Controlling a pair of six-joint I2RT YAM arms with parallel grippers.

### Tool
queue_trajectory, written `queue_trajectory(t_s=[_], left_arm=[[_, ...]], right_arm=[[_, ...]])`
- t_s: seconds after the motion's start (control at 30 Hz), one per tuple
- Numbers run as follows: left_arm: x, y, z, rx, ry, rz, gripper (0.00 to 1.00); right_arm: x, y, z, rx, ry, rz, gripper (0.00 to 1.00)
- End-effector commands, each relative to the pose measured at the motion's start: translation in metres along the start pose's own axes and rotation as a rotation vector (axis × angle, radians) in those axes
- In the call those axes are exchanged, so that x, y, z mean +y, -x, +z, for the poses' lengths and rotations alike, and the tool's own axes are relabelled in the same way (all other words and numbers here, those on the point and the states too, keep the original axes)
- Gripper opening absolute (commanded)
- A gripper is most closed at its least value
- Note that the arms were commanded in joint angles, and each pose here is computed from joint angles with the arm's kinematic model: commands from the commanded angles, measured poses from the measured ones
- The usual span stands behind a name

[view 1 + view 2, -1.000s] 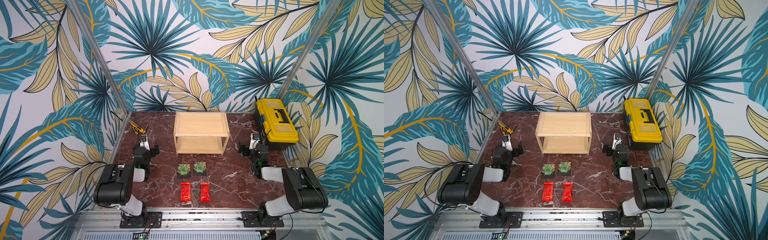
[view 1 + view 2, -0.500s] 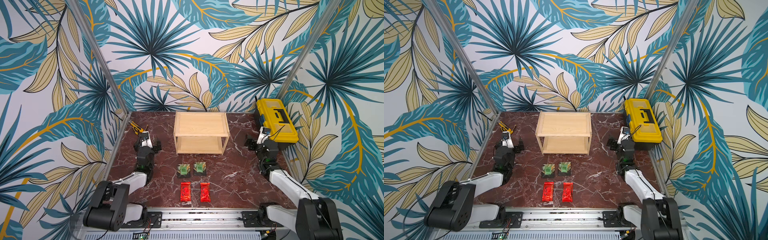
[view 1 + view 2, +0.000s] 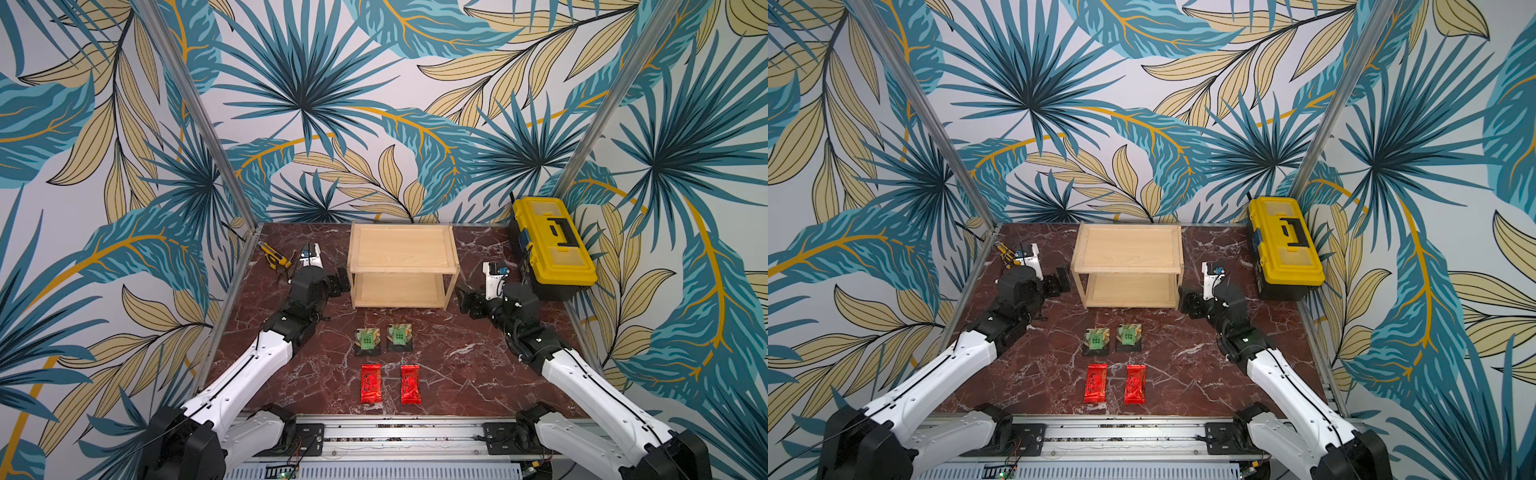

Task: Place the tea bags on the shelf by color
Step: Move the shelf to the center of the board.

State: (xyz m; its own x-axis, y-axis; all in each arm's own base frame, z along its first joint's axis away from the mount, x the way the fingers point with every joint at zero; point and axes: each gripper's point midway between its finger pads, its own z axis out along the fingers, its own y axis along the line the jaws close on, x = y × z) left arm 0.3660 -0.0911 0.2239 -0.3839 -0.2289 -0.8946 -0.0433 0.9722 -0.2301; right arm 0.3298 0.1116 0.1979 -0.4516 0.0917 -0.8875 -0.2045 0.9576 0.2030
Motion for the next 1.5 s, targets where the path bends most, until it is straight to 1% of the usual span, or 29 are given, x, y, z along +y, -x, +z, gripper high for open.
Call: queue_trajectory(t_s=[0.0, 0.1, 0.17, 0.2, 0.23, 0.27, 0.43, 0.6, 0.77, 0.93, 1.0, 1.07, 1.13, 1.27, 1.37, 1.47], left_arm=[[0.007, -0.040, 0.006, 0.117, 0.012, -0.009, 1.00], [0.009, -0.049, 0.012, 0.105, 0.007, -0.013, 1.00], [0.008, -0.051, 0.017, 0.089, 0.000, -0.018, 1.00], [0.008, -0.052, 0.020, 0.086, -0.001, -0.020, 1.00], [-0.063, -0.080, 0.002, 0.281, -0.413, -0.098, 0.84], [-0.065, -0.083, 0.005, 0.288, -0.419, -0.101, 0.81], [-0.069, -0.082, 0.024, 0.275, -0.410, -0.135, 0.76], [-0.065, -0.077, 0.044, 0.250, -0.350, -0.105, 0.74], [-0.071, -0.078, 0.060, 0.256, -0.356, -0.109, 0.74], [-0.070, -0.074, 0.066, 0.243, -0.341, -0.097, 0.74], [-0.071, -0.074, 0.063, 0.256, -0.342, -0.094, 0.74], [-0.072, -0.078, 0.053, 0.302, -0.354, -0.113, 0.74], [-0.076, -0.086, 0.035, 0.347, -0.389, -0.120, 0.74], [-0.082, -0.106, 0.002, 0.394, -0.439, -0.099, 0.73], [-0.097, -0.124, -0.019, 0.432, -0.509, -0.081, 0.67], [-0.116, -0.146, -0.034, 0.472, -0.584, -0.074, 0.63]], right_arm=[[0.000, -0.035, 0.014, 0.084, 0.018, 0.014, 0.83], [-0.006, -0.036, 0.034, 0.065, -0.011, -0.027, 0.78], [-0.009, -0.030, 0.046, 0.055, -0.029, -0.033, 0.78], [-0.004, -0.026, 0.052, 0.046, -0.005, -0.038, 0.77], [0.000, -0.023, 0.058, 0.041, 0.016, -0.044, 0.76], [0.002, -0.021, 0.064, 0.040, 0.024, -0.047, 0.75], [0.003, -0.019, 0.080, 0.033, 0.030, -0.046, 0.71], [-0.001, -0.012, 0.089, 0.020, 0.022, -0.044, 0.70], [-0.011, -0.006, 0.102, 0.028, 0.023, -0.030, 0.69], [-0.012, 0.000, 0.111, 0.031, 0.040, -0.008, 0.69], [-0.004, -0.001, 0.109, 0.046, 0.078, 0.016, 0.68], [0.004, -0.005, 0.099, 0.078, 0.126, 0.070, 0.66], [0.014, -0.016, 0.080, 0.100, 0.183, 0.124, 0.66], [0.016, -0.042, 0.039, 0.130, 0.192, 0.170, 0.65], [0.020, -0.055, 0.019, 0.116, 0.208, 0.197, 0.65], [0.025, -0.070, 0.014, 0.126, 0.222, 0.183, 0.65]])
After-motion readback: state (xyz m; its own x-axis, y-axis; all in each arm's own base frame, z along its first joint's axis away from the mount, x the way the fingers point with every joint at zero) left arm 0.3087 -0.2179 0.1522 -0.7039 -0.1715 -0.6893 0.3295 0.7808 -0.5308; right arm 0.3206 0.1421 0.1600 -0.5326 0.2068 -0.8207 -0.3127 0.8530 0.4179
